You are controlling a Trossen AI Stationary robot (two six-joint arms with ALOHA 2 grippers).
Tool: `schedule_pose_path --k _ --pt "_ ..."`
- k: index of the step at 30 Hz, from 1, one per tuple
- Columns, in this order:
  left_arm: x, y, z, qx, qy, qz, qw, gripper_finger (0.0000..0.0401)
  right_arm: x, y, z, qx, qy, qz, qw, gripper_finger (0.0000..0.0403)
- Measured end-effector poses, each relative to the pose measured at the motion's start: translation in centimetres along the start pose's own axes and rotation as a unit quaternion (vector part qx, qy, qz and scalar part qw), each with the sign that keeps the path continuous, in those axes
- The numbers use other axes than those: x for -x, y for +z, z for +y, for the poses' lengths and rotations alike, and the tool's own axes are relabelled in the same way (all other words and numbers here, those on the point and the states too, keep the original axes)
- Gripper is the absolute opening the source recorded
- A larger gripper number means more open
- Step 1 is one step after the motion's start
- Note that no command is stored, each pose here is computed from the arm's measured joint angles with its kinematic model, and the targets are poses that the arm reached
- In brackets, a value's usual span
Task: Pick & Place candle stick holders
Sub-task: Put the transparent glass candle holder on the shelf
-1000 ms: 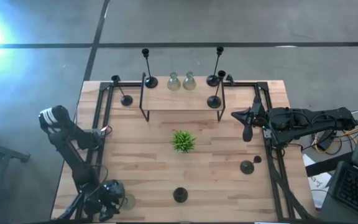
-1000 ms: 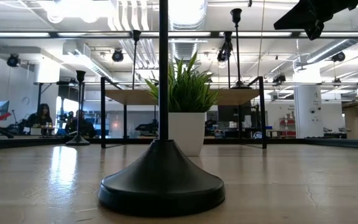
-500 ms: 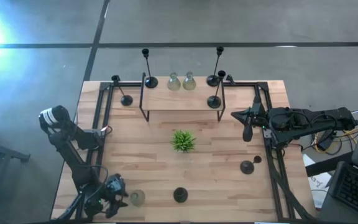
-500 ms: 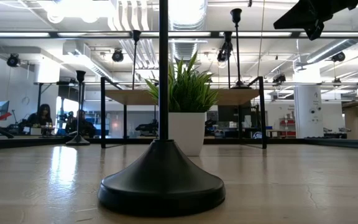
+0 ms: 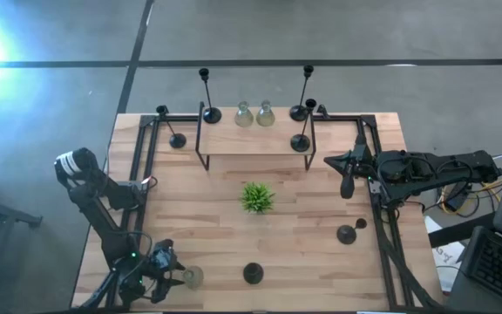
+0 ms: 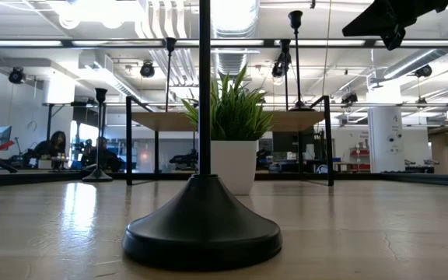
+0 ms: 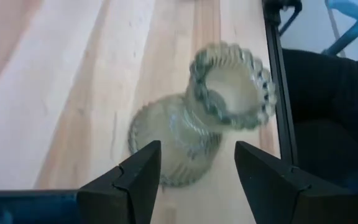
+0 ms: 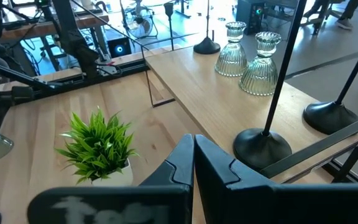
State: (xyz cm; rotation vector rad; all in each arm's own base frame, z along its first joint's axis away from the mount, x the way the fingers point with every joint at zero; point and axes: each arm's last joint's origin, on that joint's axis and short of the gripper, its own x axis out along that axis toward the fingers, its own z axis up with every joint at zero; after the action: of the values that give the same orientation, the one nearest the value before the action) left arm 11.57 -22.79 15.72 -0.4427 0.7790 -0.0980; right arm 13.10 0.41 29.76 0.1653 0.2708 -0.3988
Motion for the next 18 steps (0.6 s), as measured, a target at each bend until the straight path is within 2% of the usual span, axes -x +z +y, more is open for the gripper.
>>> schedule_pose_path --k 8,18 --pt "-0.07 0.29 0.10 -0.044 0.013 -0.029 0.999 0.0208 0.00 0.00 0.00 0.000 0.000 0.000 1.000 0.0008" --pt "-0.29 0.77 0.06 -0.072 0.013 -0.041 0.996 0.0208 0.01 0.05 0.00 0.007 -0.002 -0.003 1.000 0.0008"
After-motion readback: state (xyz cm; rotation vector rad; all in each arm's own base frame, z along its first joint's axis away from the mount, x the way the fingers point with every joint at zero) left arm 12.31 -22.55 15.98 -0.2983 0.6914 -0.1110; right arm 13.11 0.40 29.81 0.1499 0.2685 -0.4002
